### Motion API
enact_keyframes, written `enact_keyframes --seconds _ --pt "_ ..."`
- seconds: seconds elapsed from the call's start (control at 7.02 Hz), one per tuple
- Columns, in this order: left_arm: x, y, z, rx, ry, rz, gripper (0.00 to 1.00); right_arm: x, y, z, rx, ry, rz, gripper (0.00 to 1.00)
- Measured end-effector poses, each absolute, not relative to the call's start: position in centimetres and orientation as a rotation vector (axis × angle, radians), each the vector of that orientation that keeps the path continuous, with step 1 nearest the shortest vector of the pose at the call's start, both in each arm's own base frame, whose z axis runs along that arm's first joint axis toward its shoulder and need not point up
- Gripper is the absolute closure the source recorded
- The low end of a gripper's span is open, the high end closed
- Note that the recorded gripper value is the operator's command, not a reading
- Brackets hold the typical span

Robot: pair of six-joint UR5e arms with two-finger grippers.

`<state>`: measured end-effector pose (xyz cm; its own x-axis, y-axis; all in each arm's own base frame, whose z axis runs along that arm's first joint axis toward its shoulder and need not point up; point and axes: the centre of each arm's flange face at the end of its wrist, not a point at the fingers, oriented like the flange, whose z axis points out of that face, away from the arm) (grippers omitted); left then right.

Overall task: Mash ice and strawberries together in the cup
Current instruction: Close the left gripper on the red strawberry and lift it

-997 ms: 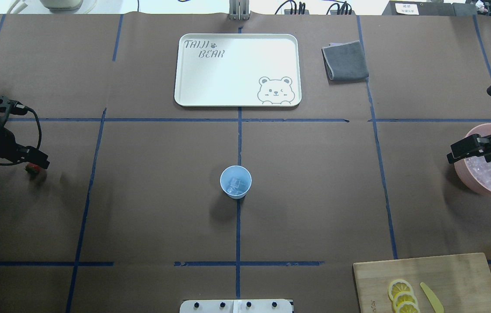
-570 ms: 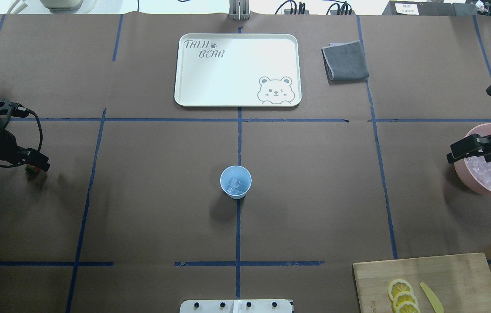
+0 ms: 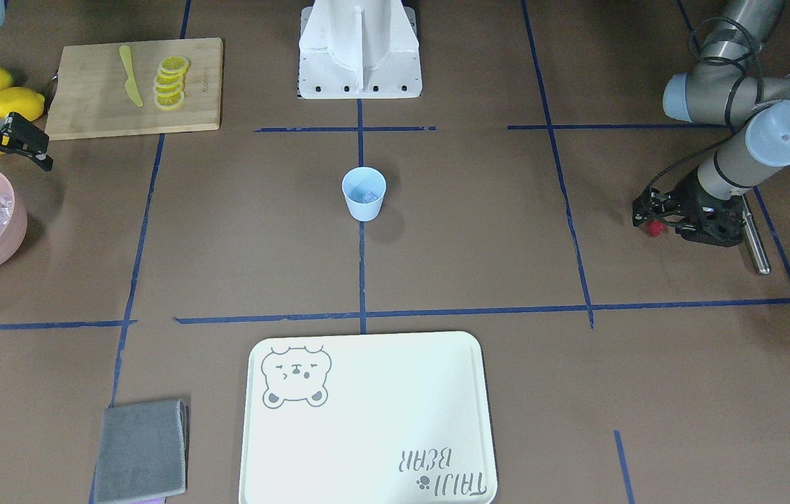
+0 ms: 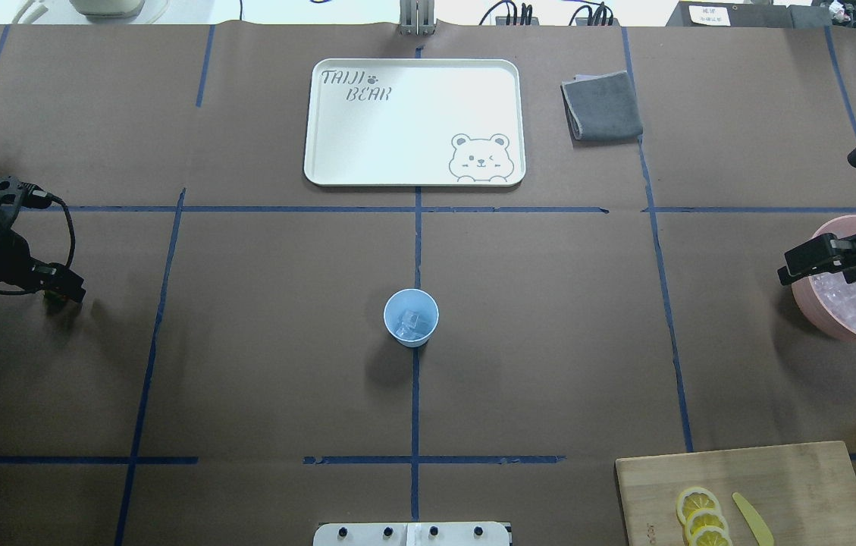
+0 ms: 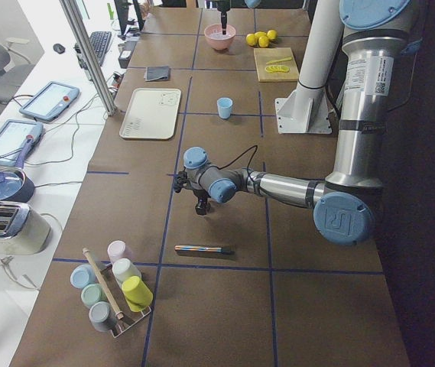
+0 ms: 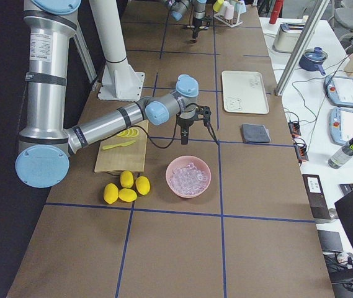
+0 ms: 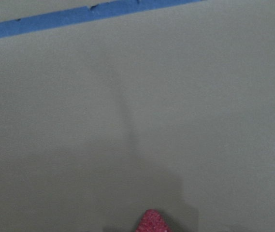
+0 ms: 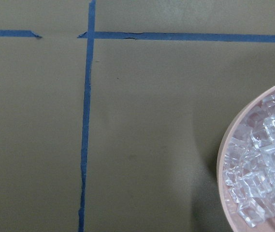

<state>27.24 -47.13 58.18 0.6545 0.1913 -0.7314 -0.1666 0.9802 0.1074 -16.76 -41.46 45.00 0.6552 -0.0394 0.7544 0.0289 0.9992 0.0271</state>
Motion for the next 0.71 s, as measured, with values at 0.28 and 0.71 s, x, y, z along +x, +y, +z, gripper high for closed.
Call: enact_keyframes --seconds 0.28,0.71 --pt "27.3 -47.1 57.8 0.034 0.839 0.206 1.00 -16.8 -41.4 44.9 0.008 -0.863 -0.039 0.01" --pt "29.2 -48.2 52.1 0.038 0.899 0.117 1.00 -16.8 -41.4 44.9 0.005 -0.866 -0.040 0.01"
